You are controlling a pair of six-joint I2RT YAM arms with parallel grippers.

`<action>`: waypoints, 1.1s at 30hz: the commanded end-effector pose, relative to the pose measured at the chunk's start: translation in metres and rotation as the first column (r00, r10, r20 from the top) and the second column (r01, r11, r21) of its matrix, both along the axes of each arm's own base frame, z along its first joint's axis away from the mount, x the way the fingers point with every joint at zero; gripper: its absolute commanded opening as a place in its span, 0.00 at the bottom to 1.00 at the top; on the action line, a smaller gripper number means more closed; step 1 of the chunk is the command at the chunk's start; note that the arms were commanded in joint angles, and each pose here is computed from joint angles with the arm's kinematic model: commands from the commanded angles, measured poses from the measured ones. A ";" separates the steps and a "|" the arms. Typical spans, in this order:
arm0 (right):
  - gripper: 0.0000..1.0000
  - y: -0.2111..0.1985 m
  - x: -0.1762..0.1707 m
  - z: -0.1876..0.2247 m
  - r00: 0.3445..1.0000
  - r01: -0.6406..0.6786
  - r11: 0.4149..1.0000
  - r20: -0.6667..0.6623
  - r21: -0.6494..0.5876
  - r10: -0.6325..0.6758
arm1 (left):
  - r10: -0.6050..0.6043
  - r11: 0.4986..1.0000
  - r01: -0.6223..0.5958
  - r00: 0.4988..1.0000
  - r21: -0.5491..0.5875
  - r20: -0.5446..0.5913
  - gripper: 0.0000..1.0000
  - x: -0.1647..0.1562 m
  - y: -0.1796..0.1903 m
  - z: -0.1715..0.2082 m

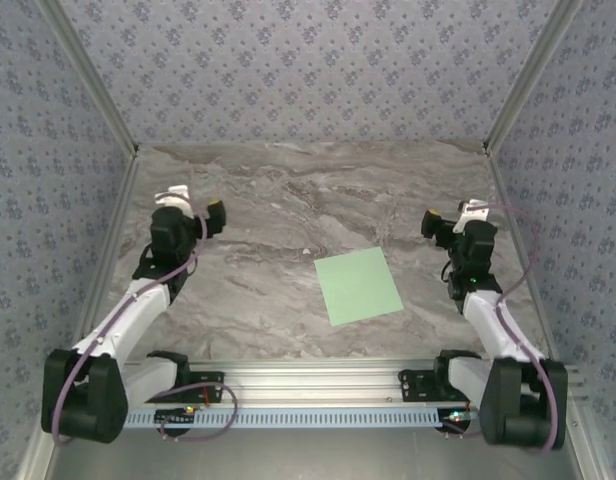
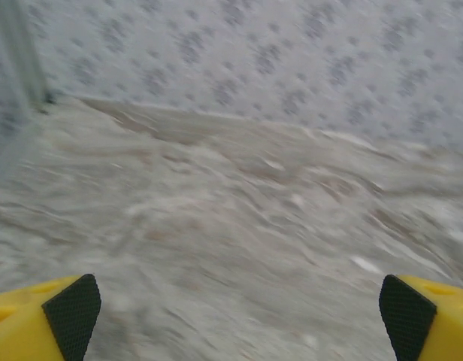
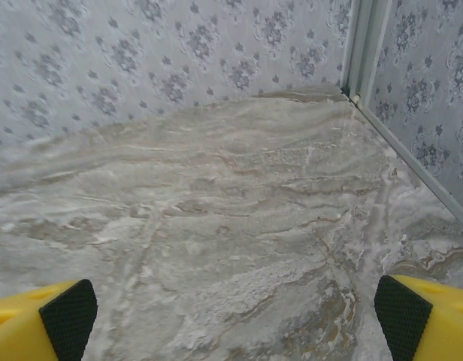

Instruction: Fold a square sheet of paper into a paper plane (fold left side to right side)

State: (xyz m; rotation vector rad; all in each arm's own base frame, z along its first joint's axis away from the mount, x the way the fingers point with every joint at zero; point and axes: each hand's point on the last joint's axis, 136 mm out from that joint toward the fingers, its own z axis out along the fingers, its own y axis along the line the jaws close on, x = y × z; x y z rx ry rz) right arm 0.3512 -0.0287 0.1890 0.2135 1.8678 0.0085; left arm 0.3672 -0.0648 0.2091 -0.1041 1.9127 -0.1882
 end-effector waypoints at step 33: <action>1.00 0.046 -0.090 -0.040 0.936 -0.027 0.996 -0.347 0.088 0.056 | -0.371 0.700 0.705 0.498 0.117 -0.783 0.98 -0.128 -0.338 -0.200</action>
